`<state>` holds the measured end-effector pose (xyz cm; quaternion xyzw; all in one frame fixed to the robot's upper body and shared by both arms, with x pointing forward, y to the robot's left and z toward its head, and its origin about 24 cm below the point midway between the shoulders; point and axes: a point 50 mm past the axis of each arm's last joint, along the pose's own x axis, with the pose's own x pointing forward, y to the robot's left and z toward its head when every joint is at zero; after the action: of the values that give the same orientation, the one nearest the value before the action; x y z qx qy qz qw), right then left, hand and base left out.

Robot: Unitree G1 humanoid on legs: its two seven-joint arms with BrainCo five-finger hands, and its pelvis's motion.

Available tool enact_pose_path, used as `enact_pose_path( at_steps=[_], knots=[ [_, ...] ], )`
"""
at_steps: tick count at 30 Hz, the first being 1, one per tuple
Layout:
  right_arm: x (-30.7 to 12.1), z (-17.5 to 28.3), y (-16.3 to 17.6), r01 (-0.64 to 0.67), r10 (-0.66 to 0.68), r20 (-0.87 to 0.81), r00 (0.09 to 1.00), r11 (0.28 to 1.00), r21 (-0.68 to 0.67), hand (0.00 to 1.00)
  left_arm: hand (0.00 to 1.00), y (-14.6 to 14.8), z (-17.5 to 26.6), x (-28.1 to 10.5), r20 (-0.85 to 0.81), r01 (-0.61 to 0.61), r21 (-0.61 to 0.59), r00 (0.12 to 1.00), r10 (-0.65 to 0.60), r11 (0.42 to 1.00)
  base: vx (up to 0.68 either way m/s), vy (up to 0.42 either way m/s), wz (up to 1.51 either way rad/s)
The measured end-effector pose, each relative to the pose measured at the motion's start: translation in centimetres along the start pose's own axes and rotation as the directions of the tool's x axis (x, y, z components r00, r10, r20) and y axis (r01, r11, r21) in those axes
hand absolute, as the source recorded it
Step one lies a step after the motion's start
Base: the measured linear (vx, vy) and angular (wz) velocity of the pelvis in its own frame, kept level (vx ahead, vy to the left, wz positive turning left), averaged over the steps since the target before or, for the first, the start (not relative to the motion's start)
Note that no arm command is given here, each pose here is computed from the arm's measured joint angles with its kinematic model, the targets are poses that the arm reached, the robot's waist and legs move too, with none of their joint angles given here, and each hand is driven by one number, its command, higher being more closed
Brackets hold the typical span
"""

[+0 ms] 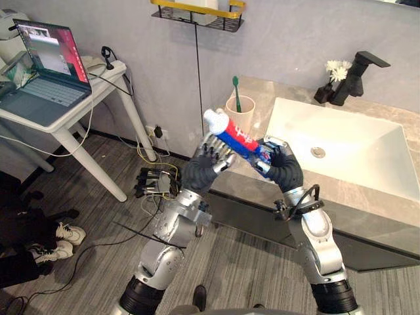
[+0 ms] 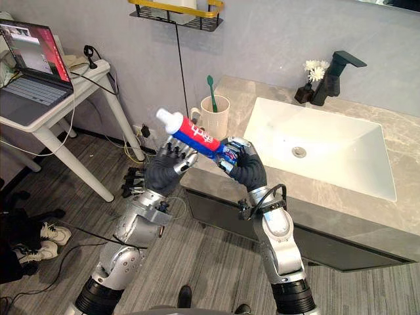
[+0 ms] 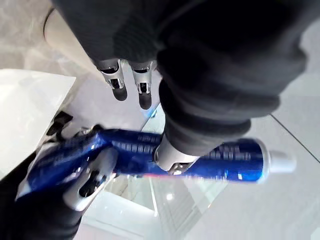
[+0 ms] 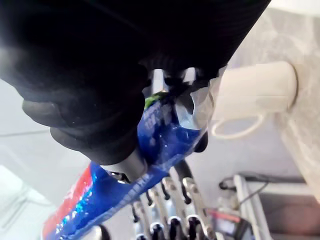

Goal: Organize washtable

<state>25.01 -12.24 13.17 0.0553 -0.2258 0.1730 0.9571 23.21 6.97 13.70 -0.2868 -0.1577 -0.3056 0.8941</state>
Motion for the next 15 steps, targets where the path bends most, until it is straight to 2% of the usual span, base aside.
enact_pose_path(
  at_steps=[2,15],
  knots=[
    [0.01,-0.06,-0.01,0.001,-0.001,-0.007,1.0,1.0,0.001,1.0,0.0,-0.58,-0.15,0.01,-0.006,0.031,-0.011,1.0,-0.031,0.999,0.02,0.007,0.0],
    [0.13,-0.25,0.18,0.007,-0.007,-0.021,1.0,1.0,0.013,1.0,0.0,-0.47,-0.42,-0.33,-0.02,0.018,-0.021,1.0,-0.018,1.0,0.0,0.001,0.0]
  ],
)
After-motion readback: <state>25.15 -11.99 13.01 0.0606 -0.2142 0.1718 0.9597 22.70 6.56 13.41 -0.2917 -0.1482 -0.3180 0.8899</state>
